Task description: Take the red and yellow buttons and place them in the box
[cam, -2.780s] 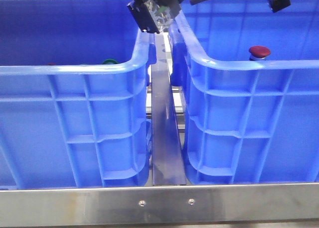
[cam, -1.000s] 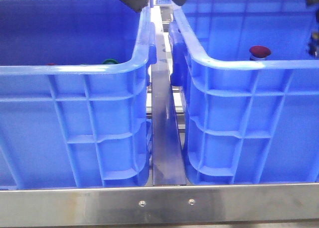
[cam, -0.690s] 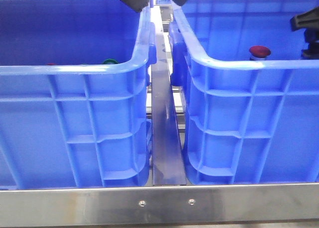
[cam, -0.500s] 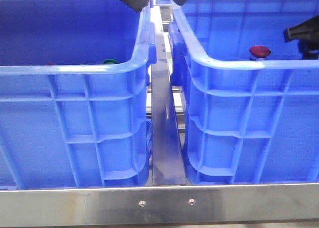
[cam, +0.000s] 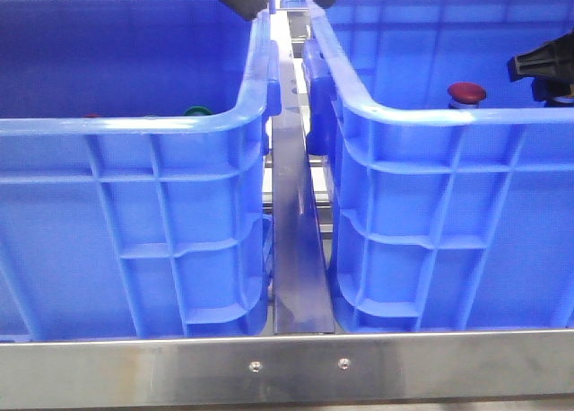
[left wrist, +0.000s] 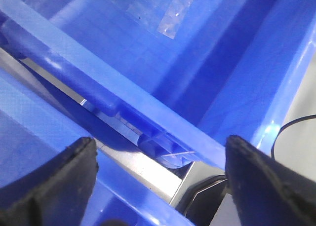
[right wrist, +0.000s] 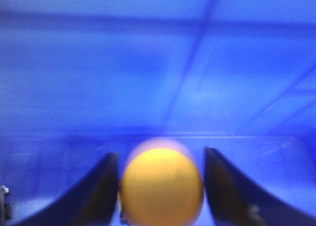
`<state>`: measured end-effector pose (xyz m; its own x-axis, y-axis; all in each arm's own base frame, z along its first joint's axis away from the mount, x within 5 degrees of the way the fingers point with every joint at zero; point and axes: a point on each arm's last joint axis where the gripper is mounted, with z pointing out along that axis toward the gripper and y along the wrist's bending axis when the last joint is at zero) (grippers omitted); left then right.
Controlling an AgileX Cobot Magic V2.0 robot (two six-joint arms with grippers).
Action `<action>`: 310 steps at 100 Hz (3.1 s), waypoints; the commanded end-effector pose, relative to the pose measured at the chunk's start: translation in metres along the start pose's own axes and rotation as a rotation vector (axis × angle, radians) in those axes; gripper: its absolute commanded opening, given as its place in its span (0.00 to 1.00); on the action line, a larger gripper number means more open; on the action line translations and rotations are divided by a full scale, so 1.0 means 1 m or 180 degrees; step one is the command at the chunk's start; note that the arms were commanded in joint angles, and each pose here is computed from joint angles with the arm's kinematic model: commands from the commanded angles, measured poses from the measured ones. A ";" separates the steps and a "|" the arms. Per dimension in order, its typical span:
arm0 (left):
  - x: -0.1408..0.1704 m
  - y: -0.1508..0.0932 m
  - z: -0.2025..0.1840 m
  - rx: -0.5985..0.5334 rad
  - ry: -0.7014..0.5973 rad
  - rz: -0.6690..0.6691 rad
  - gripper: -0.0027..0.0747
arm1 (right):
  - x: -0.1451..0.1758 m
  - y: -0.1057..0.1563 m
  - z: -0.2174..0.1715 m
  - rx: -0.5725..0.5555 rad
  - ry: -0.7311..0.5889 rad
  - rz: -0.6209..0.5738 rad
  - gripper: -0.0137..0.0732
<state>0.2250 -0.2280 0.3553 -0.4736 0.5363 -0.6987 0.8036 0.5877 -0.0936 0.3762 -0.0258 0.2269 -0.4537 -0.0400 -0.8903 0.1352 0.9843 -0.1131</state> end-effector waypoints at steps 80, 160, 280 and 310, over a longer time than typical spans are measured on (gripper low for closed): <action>-0.023 0.022 -0.028 -0.0426 -0.0791 -0.0290 0.52 | -0.079 -0.003 -0.123 -0.0665 -0.0566 0.0026 0.35; 0.085 0.090 -0.134 -0.2041 -0.1379 -0.1306 0.01 | -0.037 -0.010 -0.215 -0.0784 -0.0807 0.0002 0.09; 0.232 -0.003 -0.169 -0.2614 -0.2731 -0.1200 0.01 | 0.100 -0.010 -0.306 -0.0975 -0.1659 0.0243 0.09; 0.235 -0.003 -0.167 -0.2615 -0.2736 -0.1197 0.01 | 0.107 -0.008 -0.310 -0.1088 -0.1658 0.0195 0.09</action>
<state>0.0515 -0.0023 0.2941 -0.0884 -0.1103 -0.9900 0.0441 0.9924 -0.1145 0.0541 0.0178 0.2587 0.0010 0.0139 -0.9999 -0.2036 0.9790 0.0135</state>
